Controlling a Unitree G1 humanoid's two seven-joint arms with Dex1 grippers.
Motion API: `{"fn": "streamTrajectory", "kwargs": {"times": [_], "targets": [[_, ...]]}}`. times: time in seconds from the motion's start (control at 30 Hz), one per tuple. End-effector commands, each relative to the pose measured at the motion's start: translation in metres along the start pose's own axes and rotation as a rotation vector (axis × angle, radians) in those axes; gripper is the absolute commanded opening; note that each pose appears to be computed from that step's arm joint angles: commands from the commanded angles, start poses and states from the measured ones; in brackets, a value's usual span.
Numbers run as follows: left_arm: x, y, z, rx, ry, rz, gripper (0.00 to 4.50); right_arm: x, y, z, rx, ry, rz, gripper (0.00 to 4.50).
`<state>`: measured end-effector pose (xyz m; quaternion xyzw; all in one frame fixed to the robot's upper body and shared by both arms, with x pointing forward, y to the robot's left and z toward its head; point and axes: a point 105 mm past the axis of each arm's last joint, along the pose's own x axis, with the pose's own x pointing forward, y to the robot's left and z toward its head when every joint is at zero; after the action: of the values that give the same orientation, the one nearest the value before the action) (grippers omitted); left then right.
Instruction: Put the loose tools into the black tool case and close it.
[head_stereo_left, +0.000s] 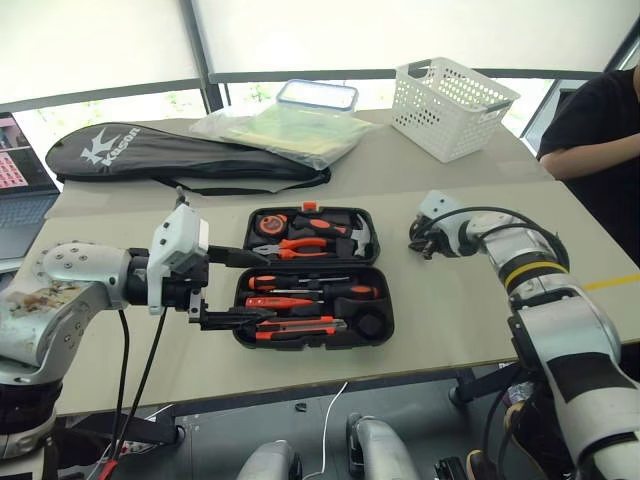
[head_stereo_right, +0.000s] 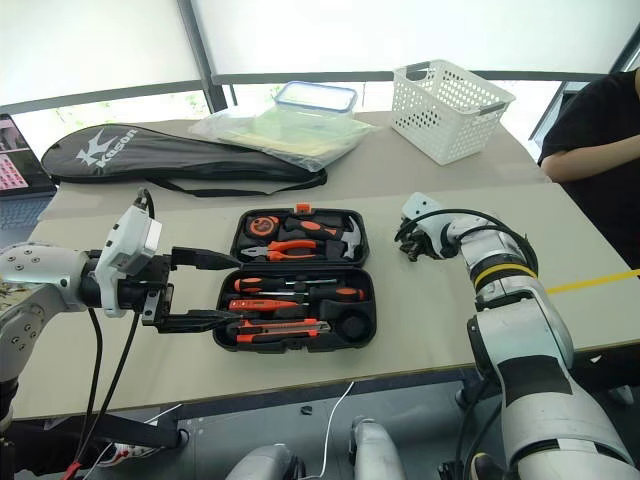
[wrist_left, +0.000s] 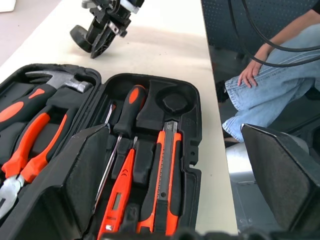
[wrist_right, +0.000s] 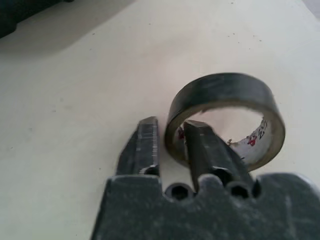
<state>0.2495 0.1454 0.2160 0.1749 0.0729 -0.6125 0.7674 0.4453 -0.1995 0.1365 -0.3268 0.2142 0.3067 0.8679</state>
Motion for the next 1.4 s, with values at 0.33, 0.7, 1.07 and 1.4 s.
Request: {"fn": "streamTrajectory", "kwargs": {"times": [0.33, 0.7, 1.07, 1.4], "targets": [[0.000, -0.009, -0.013, 0.041, 0.084, -0.107, 4.50, -0.093, 0.103, 0.077, -0.309, -0.355, 0.675, 0.04], [0.006, -0.009, -0.015, 0.061, 0.087, -0.142, 4.50, -0.094, 0.163, 0.044, -0.422, -0.201, 0.787, 0.04], [0.006, -0.010, -0.013, 0.070, 0.088, -0.136, 4.50, -0.086, 0.163, 0.024, -0.529, -0.097, 0.789, 1.50], [0.004, -0.005, -0.019, 0.059, 0.094, -0.109, 4.50, -0.111, 0.159, 0.061, -0.490, -0.223, 0.817, 4.19]]}}
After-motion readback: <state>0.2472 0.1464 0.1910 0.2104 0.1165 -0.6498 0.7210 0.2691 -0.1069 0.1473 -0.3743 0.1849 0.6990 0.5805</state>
